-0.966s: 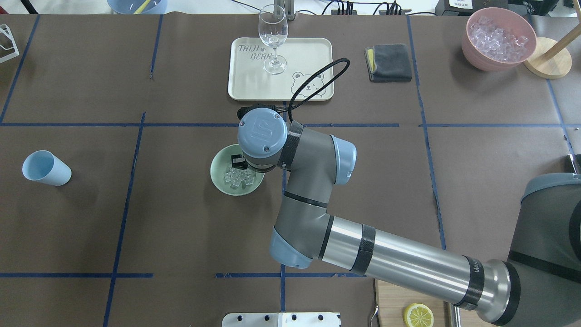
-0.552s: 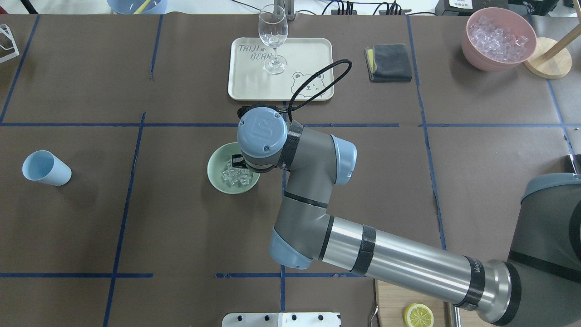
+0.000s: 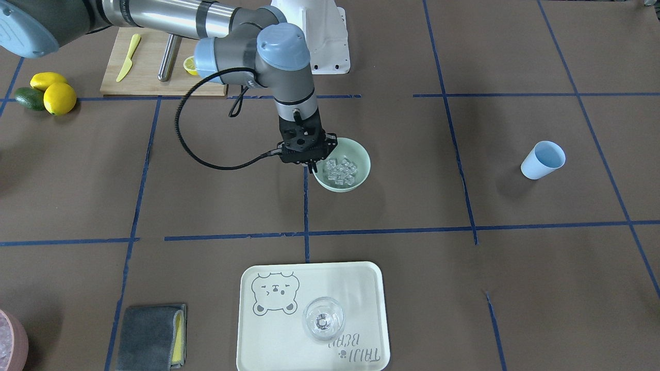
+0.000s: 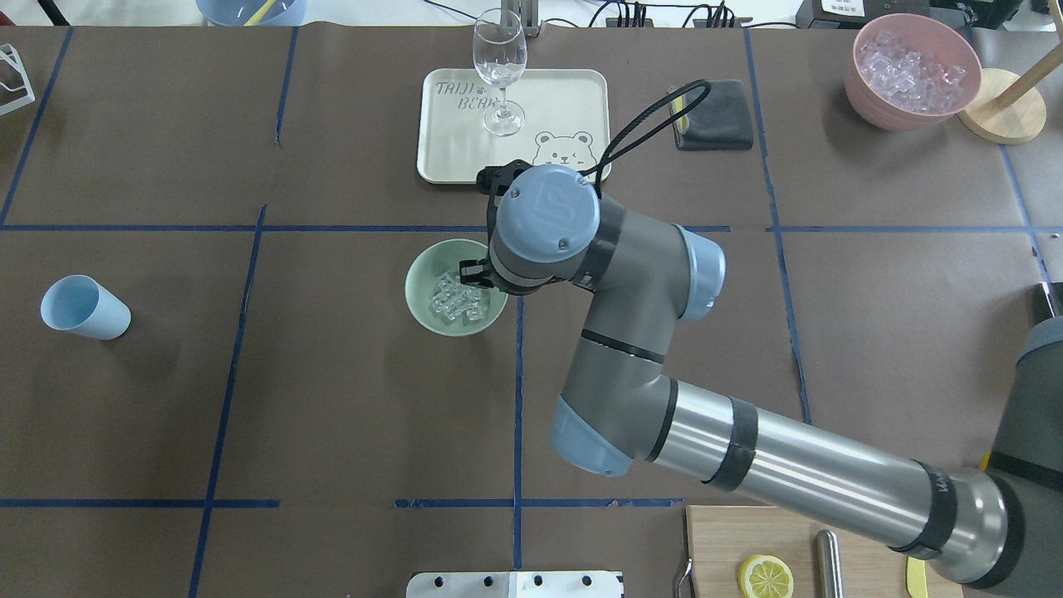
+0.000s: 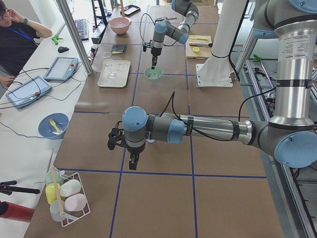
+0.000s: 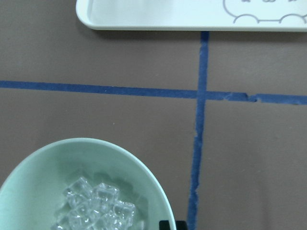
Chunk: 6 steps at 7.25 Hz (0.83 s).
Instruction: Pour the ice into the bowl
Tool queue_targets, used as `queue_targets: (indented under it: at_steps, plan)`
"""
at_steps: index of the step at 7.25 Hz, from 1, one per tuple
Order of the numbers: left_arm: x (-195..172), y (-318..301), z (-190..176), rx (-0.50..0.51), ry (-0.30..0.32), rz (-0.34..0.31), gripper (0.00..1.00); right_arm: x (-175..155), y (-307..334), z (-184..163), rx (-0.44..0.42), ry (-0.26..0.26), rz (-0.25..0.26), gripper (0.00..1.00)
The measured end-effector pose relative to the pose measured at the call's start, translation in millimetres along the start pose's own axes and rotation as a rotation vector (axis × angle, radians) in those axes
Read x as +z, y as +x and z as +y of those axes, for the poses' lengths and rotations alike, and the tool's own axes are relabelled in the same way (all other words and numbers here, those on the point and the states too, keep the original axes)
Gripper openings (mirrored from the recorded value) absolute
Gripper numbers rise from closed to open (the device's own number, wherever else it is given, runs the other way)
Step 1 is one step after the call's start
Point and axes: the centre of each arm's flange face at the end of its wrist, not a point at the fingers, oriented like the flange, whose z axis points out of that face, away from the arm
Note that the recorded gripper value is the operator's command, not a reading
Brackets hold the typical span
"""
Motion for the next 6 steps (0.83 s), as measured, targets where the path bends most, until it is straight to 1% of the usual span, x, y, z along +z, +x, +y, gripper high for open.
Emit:
queue_targets:
  at_steps: [1,3,4,5,6]
  plan:
    - [1,-1,0,0.034,0.0,0.0,1.0,-23,47,-23,-0.034,-0.01,-0.016,0.0]
    - [5,-5,7,0.124,-0.011,0.0,1.0,-72,153,-73,-0.094,-0.066,-0.057,0.0]
    - [6,-6,10,0.138,-0.014,0.002,1.0,-86,214,-85,-0.126,-0.091,-0.055,0.0]
    - [6,-6,11,0.144,-0.014,0.003,1.0,-91,280,-85,-0.154,-0.11,-0.038,0.0]
    - [6,-6,11,0.146,-0.014,0.004,1.0,-89,340,-73,-0.17,-0.119,-0.023,0.0]
